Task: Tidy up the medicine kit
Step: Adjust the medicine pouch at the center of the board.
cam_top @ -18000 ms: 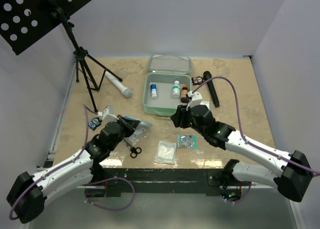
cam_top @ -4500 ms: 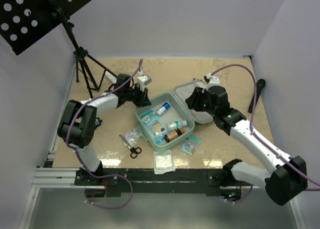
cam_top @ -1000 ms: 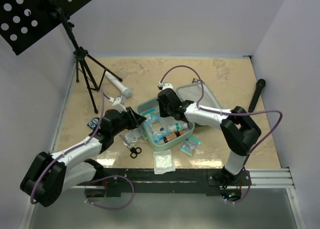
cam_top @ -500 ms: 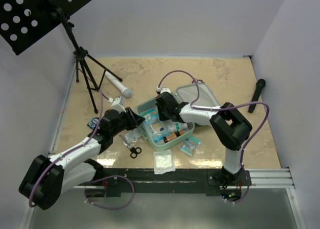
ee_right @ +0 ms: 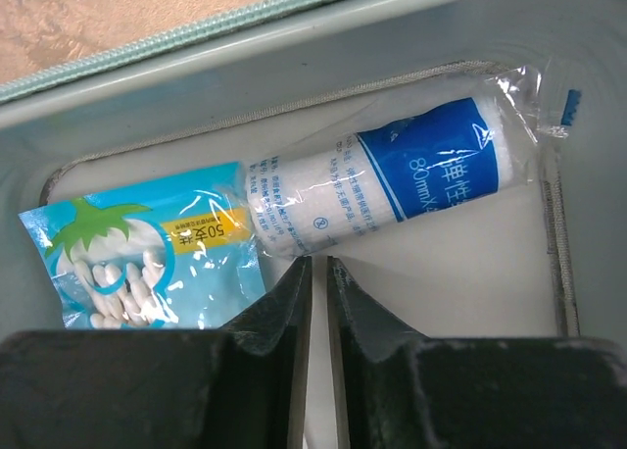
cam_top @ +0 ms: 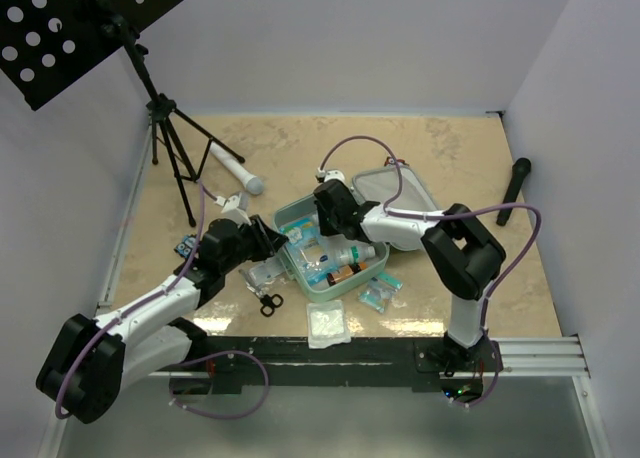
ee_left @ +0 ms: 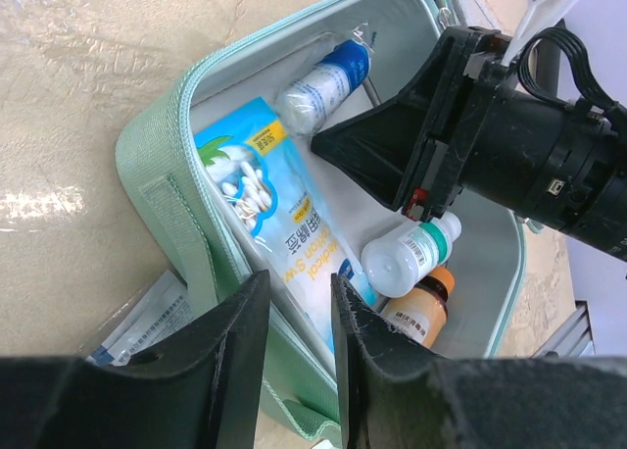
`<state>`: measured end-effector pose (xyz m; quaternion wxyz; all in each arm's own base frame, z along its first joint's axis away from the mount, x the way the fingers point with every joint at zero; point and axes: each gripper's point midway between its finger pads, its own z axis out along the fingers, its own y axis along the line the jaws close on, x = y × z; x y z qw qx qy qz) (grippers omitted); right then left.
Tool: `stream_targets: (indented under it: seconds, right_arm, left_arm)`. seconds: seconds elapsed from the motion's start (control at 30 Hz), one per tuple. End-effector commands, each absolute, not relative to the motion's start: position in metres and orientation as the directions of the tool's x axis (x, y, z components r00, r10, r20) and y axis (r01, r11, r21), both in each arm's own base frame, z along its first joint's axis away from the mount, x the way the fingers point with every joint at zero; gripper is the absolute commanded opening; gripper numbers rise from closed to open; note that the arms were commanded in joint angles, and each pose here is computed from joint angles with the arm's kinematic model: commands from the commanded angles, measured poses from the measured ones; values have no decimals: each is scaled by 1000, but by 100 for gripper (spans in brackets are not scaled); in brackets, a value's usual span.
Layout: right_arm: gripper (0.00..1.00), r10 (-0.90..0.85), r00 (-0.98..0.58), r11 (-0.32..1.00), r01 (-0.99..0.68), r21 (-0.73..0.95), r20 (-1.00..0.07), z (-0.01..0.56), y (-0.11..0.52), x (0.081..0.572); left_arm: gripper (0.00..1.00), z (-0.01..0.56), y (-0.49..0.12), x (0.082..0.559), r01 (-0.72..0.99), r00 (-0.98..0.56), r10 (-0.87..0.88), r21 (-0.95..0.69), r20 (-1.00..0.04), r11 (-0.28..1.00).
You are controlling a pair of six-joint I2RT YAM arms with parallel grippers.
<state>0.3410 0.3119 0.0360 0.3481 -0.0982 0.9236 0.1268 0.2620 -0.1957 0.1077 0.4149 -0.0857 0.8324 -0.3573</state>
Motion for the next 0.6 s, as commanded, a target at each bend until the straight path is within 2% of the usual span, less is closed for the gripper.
stream_targets:
  seconds: [0.0,0.3,0.43,0.57]
  right_arm:
    - [19,-36,-655,933,-293,209,-755,88,319,354]
    - [38,-12,-614,908,-337,249,-789,138,306,333]
    - [40,-15,-591,913,-336,230,-807,152,295,329]
    - [40,-5,-594,908,-339,245,-805,153,293,324]
  left_arm:
    - [36,119,-192,270,154,-610,-437,-640,-661,752]
    - [40,138,-188,284,149,-571,-440,-614,-694,775]
    - [47,131,-173,287,40,-590,-435,-563,-680,826]
    - [49,114,-170,278,-38,-672,-405,-517,-620,855]
